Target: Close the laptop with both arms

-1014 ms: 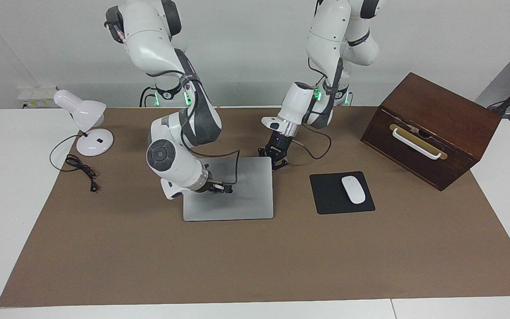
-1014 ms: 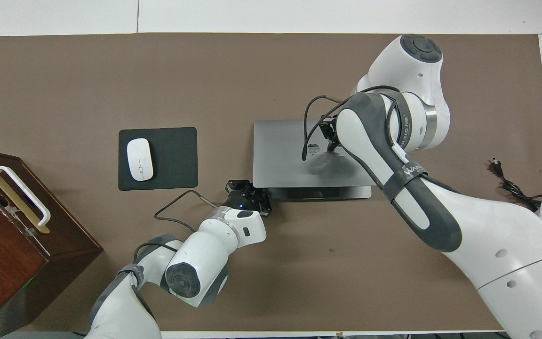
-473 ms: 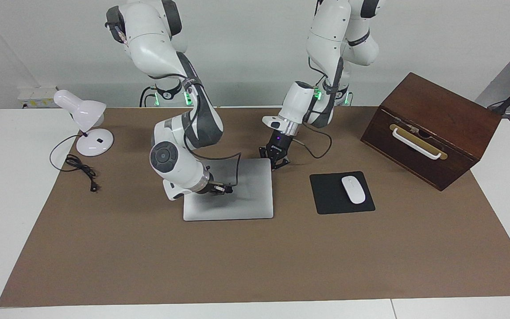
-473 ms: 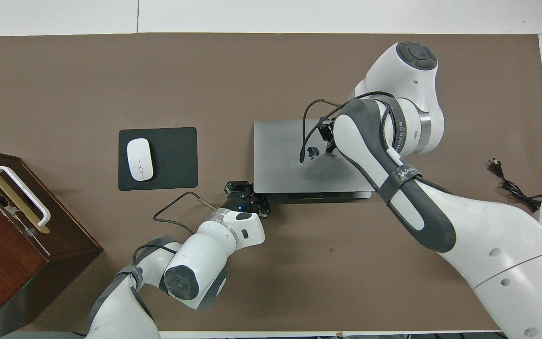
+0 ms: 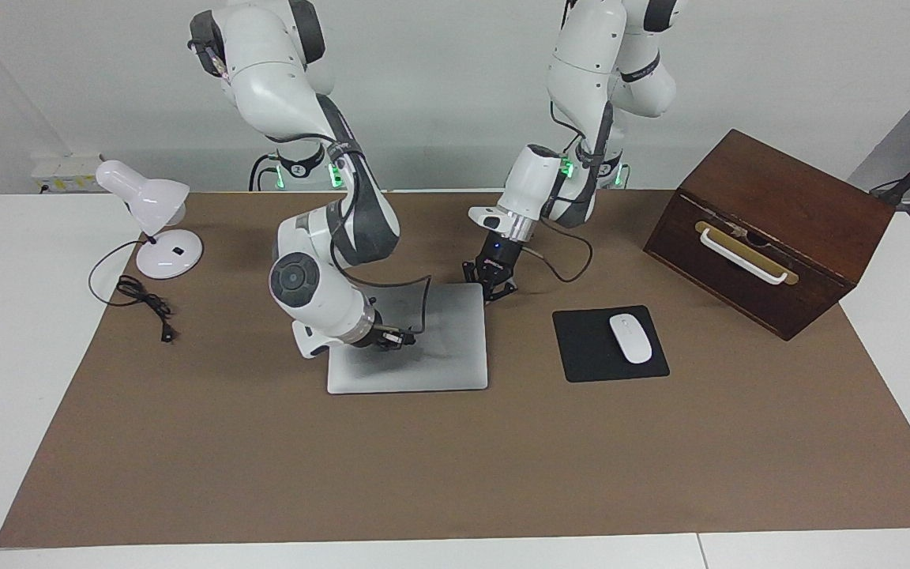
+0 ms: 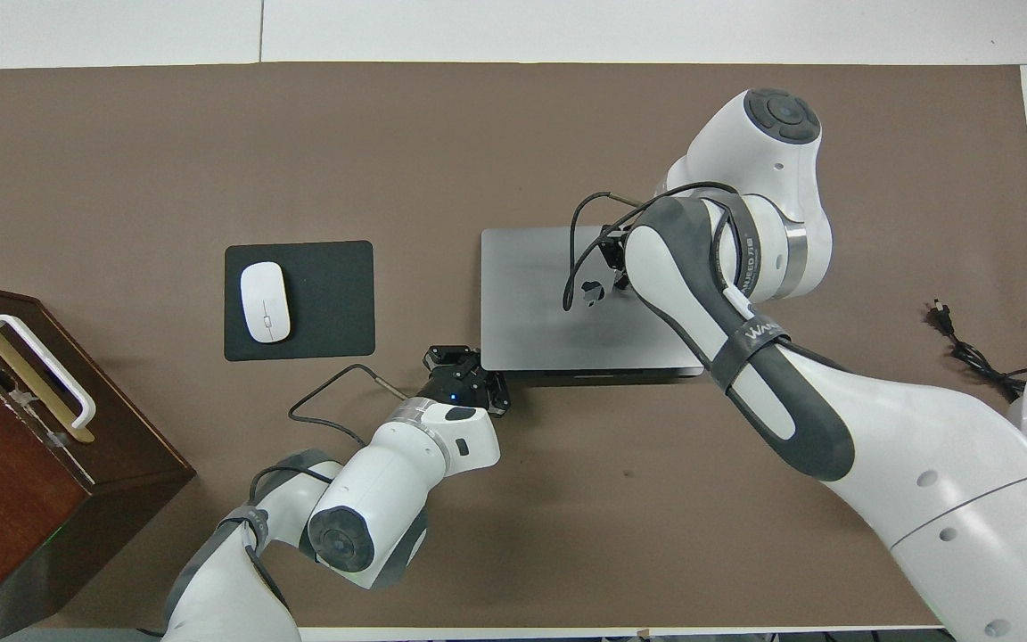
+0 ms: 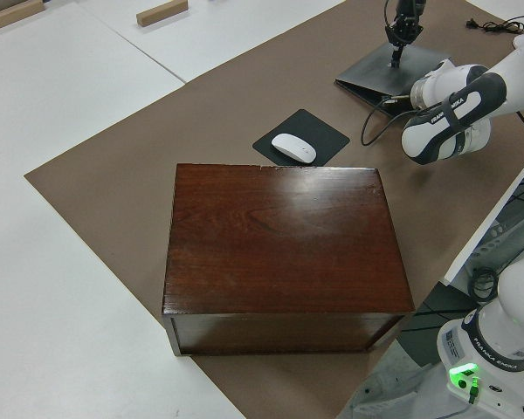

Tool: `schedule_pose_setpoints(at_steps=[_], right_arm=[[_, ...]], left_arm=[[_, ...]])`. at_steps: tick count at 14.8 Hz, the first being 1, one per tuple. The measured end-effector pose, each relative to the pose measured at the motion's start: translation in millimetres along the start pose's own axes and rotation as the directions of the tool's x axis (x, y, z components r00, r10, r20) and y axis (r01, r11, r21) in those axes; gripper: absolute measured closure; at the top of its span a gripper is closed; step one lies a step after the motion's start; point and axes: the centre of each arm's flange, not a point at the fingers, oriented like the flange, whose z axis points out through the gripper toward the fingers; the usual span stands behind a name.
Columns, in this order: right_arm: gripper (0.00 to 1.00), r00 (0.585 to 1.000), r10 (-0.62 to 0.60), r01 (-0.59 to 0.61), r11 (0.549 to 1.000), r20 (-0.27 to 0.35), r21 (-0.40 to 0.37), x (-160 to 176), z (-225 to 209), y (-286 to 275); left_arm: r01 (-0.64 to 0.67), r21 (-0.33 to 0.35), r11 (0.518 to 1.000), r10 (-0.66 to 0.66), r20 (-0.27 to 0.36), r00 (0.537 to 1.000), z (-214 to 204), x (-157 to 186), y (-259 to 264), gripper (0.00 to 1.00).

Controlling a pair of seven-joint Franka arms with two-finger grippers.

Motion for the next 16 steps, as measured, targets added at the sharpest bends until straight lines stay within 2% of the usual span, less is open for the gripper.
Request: schedule_pose_setpoints(at_steps=[8, 11, 16], right_arm=[[0.99, 1.000, 0.004, -0.004, 1.000, -0.002, 0.013, -1.2, -7.6, -0.3], [0.99, 1.000, 0.007, -0.008, 0.999, 0.024, 0.031, -2.7, -50.3, 2.0], [0.99, 0.999, 0.044, -0.045, 0.997, 0.002, 0.064, -0.3, -143.0, 41.4]], left_arm=[[-0.009, 0.000, 1.000, 0.009, 0.000, 1.000, -0.8, -0.9, 0.0, 0.99], [-0.011, 0.000, 1.000, 0.011, 0.000, 1.000, -0.8, -0.9, 0.0, 0.99], [-0.011, 0.000, 1.000, 0.011, -0.001, 1.000, -0.8, -0.9, 0.0, 0.99]])
